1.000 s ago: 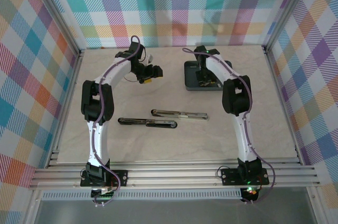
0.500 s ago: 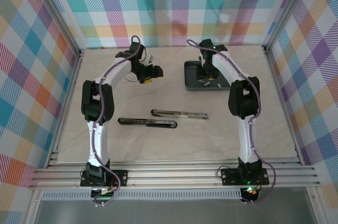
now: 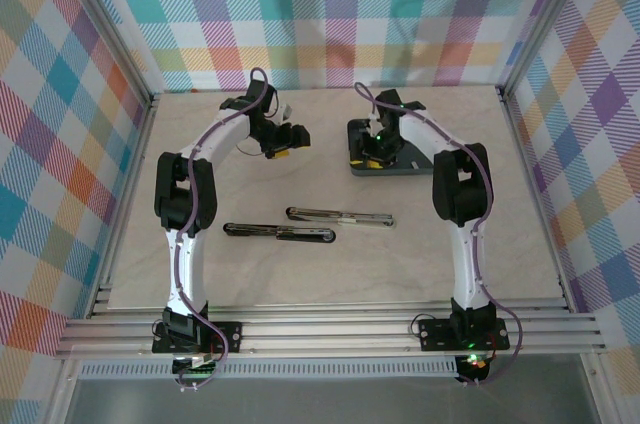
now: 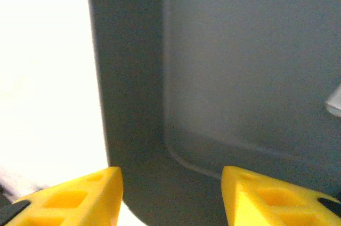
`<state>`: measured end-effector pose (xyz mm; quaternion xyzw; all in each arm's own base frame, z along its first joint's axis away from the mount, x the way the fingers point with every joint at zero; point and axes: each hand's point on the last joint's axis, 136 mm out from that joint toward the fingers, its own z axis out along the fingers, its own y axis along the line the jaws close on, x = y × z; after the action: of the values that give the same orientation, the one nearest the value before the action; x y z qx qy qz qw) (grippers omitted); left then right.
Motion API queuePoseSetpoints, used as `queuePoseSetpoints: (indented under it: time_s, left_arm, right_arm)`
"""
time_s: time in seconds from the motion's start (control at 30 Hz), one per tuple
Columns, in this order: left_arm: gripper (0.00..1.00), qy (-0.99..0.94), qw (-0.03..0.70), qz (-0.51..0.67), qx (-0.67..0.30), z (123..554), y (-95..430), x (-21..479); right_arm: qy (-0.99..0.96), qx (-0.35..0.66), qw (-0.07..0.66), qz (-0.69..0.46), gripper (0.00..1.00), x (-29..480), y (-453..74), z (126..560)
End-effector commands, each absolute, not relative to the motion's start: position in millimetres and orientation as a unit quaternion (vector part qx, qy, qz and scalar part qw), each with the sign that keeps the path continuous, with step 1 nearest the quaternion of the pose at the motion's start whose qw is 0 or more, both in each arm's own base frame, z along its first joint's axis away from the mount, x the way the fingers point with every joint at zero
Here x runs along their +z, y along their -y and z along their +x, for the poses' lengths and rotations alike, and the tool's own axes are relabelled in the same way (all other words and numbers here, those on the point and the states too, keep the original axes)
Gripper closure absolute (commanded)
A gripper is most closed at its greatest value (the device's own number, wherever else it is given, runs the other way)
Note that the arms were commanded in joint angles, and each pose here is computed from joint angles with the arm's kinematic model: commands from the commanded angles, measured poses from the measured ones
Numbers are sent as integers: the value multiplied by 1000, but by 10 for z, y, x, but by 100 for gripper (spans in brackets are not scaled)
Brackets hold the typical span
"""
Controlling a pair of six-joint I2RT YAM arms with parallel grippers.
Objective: Load the staples into the stapler
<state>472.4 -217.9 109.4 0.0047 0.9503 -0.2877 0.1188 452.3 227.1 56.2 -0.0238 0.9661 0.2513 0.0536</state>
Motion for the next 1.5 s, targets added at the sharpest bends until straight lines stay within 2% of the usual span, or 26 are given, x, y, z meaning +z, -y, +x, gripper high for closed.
queuePoseSetpoints:
  time_s: [0.0,0.27,0.53,0.67,0.87,1.1,1.47]
  left_arm:
    - [28,-952,109,7,-287,4649,2194,1078]
    - [28,-952,108,6,-287,4643,2193,1062]
    - [28,-951,111,8,-287,4647,2194,1085]
    - [28,-952,112,12,-284,4649,2186,1082]
    - [28,-952,113,23,-282,4647,2174,1095]
    - [28,-948,111,30,-297,4655,2153,1095]
    - [27,-951,95,25,-293,4688,2050,1009]
  right_arm:
    - [-944,321,68,-32,48,864,-2559,4543]
    - [-927,364,61,-67,48,956,-3009,4468]
    - [-911,379,103,-122,47,1269,-3146,4558]
    - [-923,305,142,-184,46,1293,-2895,4619]
    - [-896,184,197,-354,43,1223,-2324,4744]
    - [-811,193,238,-498,44,1266,-1923,4813]
    - [-687,109,229,-681,44,905,-1459,4797]
